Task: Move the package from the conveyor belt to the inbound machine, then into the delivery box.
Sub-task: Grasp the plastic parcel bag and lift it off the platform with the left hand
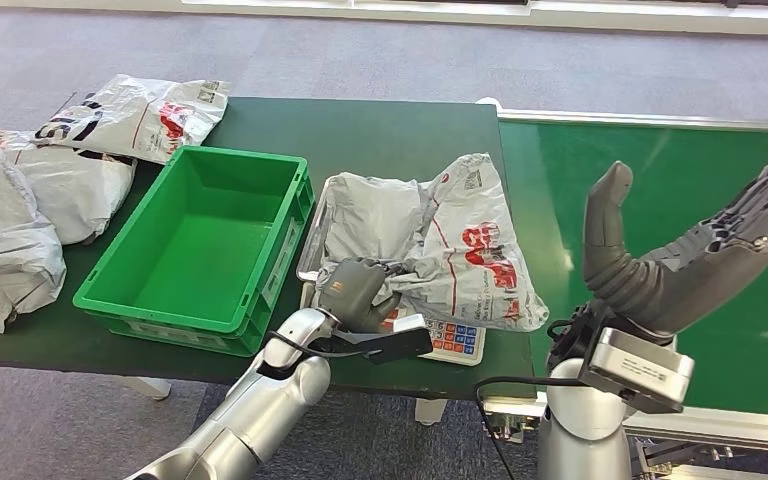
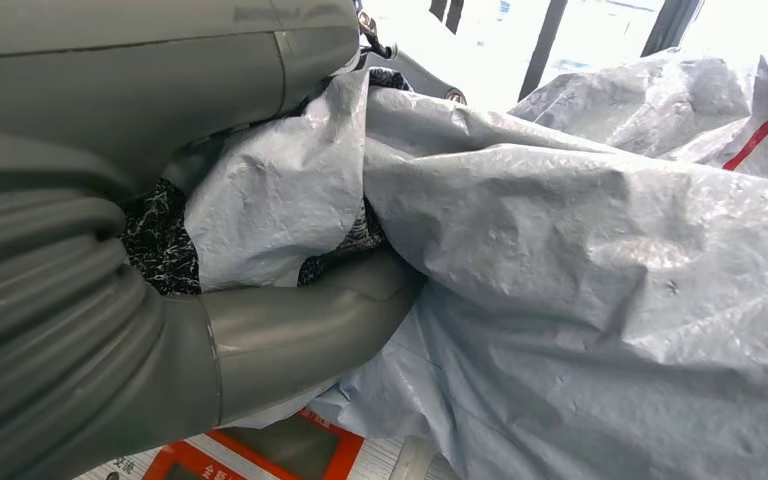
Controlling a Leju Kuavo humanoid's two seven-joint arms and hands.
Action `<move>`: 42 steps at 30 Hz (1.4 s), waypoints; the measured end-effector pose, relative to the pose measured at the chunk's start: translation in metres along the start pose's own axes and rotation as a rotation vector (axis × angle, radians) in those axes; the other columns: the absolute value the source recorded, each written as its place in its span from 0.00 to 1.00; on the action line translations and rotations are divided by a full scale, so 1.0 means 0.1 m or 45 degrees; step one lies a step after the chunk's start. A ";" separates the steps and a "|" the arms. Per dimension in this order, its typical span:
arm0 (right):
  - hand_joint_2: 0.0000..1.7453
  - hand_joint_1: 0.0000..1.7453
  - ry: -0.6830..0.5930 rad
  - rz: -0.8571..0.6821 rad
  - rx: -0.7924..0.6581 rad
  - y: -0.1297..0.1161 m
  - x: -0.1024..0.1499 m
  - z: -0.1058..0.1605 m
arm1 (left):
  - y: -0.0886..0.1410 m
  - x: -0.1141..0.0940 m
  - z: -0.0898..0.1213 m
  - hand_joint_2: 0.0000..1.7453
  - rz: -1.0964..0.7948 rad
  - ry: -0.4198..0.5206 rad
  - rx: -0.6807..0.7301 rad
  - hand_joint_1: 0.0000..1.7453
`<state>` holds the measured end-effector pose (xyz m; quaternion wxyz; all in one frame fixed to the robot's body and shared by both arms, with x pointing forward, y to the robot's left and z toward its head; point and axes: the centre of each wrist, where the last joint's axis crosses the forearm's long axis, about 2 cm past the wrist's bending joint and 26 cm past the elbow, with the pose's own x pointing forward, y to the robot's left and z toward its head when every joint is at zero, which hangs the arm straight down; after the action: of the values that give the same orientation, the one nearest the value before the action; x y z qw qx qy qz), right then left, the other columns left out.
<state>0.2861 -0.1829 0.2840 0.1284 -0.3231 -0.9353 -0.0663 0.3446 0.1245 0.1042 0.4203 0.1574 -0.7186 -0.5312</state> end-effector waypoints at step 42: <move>1.00 0.00 0.002 0.000 0.000 0.00 0.00 0.00 | 0.01 0.00 0.00 1.00 -0.001 -0.001 0.005 1.00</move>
<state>0.2861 -0.1829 0.2839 0.1291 -0.3231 -0.9352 -0.0664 0.3445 0.1251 0.1048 0.4194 0.1582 -0.7198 -0.5301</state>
